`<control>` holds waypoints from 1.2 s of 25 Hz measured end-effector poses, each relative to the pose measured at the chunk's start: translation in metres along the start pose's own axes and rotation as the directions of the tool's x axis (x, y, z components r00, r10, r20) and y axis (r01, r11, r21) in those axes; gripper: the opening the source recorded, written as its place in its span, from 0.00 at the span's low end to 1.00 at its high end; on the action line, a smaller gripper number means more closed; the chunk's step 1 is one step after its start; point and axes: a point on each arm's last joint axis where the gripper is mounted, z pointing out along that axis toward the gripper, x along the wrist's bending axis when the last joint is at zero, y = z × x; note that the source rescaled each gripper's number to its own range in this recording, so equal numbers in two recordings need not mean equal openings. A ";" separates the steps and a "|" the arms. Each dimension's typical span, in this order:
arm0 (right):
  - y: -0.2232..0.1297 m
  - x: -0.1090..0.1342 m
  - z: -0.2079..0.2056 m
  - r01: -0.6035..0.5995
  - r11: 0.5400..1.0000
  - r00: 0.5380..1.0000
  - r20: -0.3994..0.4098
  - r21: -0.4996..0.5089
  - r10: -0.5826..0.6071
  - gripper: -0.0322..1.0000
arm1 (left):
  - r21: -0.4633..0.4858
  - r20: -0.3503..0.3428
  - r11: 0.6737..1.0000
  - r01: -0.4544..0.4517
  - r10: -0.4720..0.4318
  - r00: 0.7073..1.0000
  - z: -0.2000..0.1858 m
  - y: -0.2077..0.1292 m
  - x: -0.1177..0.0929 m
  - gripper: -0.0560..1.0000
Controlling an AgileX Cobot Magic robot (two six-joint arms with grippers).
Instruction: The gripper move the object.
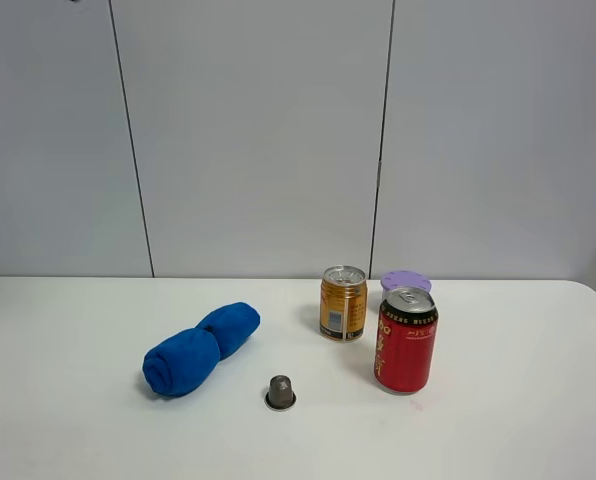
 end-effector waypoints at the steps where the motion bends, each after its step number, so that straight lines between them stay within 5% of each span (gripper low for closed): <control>1: 0.000 0.000 0.000 0.000 1.000 1.000 0.000 0.000 0.000 1.00 | 0.008 -0.015 1.000 0.026 -0.026 1.000 -0.011 -0.012 0.005 0.68; 9: 0.000 0.000 0.000 0.000 1.000 1.000 0.000 0.000 0.000 1.00 | 0.104 -0.105 0.961 0.255 -0.244 0.964 -0.071 -0.126 0.006 0.68; 19: 0.000 0.000 0.000 0.000 1.000 1.000 0.000 0.000 0.000 1.00 | 0.149 -0.060 0.876 0.459 -0.455 0.888 -0.094 -0.265 -0.061 0.68; 25: 0.000 0.000 0.000 0.000 1.000 1.000 0.000 0.000 0.000 1.00 | 0.093 -0.080 0.840 0.535 -0.530 0.845 -0.095 -0.322 -0.094 0.68; 30: 0.000 0.000 0.000 0.000 1.000 1.000 0.000 0.000 0.000 1.00 | -0.059 -0.071 0.829 0.556 -0.559 0.826 -0.110 -0.342 -0.111 0.68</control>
